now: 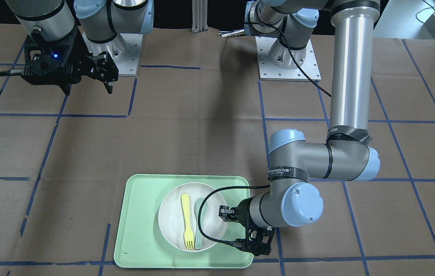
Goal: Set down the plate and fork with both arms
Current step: 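Release the plate and lift the left gripper away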
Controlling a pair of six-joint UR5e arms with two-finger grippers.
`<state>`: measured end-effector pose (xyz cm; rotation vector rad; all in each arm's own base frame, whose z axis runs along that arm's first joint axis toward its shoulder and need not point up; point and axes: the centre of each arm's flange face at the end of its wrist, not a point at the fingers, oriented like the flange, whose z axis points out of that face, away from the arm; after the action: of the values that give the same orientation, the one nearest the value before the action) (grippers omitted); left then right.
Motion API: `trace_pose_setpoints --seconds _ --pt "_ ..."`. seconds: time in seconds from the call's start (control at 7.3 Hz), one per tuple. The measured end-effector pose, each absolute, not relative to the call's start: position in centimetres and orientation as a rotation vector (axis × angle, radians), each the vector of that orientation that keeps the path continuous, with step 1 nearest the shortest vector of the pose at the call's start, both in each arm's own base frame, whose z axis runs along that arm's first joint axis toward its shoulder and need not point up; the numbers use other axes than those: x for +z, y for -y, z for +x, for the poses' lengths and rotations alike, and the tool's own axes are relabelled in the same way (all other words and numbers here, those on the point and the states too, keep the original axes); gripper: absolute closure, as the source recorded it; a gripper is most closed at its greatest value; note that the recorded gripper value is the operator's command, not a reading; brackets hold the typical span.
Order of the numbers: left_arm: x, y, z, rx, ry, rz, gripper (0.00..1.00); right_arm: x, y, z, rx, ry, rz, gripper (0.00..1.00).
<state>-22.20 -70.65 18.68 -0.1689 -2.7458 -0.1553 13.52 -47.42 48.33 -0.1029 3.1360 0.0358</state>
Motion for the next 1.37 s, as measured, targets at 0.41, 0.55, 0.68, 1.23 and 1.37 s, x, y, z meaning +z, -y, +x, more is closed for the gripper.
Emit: trace_pose_setpoints --seconds 0.41,0.55,0.68,1.23,1.37 --pt "18.2 70.8 -22.2 -0.160 2.747 -0.169 0.46 48.3 47.5 13.5 0.036 -3.136 -0.101 0.00" --pt "18.3 70.8 -22.2 -0.157 2.748 -0.170 0.25 48.3 47.5 13.5 0.037 -3.137 -0.101 0.00" --pt "18.5 70.8 -22.2 -0.154 2.748 -0.172 0.19 48.3 47.5 13.5 0.038 -3.136 -0.101 0.00" --pt "26.2 68.6 -21.4 -0.100 2.784 -0.182 0.01 48.1 47.4 13.4 0.047 -3.140 -0.098 0.00" --pt "31.1 66.3 -20.5 -0.115 2.850 -0.193 0.01 48.1 47.4 13.4 0.052 -3.141 -0.095 0.00"
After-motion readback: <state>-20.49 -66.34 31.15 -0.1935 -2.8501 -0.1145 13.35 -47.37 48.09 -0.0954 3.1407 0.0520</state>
